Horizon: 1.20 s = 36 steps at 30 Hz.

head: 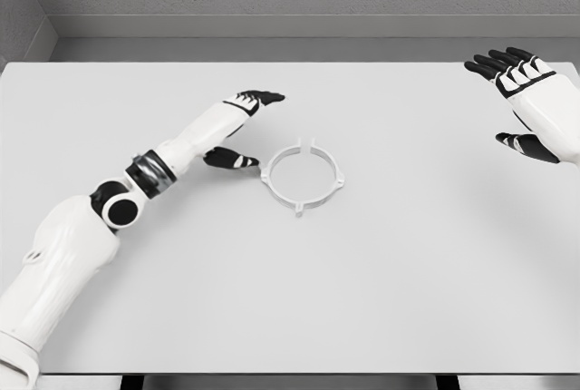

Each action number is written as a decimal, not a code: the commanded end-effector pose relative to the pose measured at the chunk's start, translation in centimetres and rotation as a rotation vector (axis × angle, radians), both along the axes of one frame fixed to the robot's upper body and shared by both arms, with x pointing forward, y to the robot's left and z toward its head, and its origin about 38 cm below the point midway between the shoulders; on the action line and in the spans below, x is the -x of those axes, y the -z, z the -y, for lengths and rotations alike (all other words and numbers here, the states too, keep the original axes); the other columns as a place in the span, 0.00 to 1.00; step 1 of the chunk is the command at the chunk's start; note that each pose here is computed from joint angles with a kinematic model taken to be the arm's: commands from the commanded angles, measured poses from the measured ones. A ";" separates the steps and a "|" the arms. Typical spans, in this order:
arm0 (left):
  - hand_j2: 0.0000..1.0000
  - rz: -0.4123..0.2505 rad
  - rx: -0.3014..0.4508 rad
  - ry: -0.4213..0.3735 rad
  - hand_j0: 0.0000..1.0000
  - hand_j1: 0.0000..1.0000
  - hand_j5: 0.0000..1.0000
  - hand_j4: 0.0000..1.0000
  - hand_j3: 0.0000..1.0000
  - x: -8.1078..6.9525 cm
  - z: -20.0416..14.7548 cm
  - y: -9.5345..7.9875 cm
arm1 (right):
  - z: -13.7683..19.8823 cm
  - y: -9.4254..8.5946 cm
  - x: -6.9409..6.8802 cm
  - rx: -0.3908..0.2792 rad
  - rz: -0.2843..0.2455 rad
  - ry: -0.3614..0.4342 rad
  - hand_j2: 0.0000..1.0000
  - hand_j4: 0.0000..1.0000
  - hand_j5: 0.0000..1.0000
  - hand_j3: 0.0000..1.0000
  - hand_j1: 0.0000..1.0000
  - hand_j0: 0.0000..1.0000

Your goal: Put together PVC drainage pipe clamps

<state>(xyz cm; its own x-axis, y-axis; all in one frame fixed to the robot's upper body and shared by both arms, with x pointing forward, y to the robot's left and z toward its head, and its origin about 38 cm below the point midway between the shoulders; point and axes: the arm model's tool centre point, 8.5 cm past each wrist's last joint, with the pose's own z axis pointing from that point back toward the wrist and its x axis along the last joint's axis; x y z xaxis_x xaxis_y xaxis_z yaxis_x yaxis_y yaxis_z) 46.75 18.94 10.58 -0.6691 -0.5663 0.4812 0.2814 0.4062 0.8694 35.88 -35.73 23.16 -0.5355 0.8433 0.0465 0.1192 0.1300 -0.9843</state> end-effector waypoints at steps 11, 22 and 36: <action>1.00 0.001 0.009 -0.011 1.00 1.00 1.00 1.00 1.00 0.3 -0.5 0.1 | 0.0 -0.1 0.0 -0.006 0.000 -0.002 1.00 1.00 1.00 1.00 1.00 1.00; 1.00 -0.003 0.004 0.008 1.00 1.00 1.00 1.00 1.00 0.9 0.0 0.5 | -0.1 -0.1 0.0 -0.008 0.002 -0.003 1.00 1.00 1.00 1.00 1.00 1.00; 1.00 -0.008 0.004 0.028 1.00 1.00 1.00 1.00 1.00 1.6 0.6 0.9 | 0.0 0.0 0.0 -0.006 -0.001 -0.002 1.00 1.00 1.00 1.00 1.00 1.00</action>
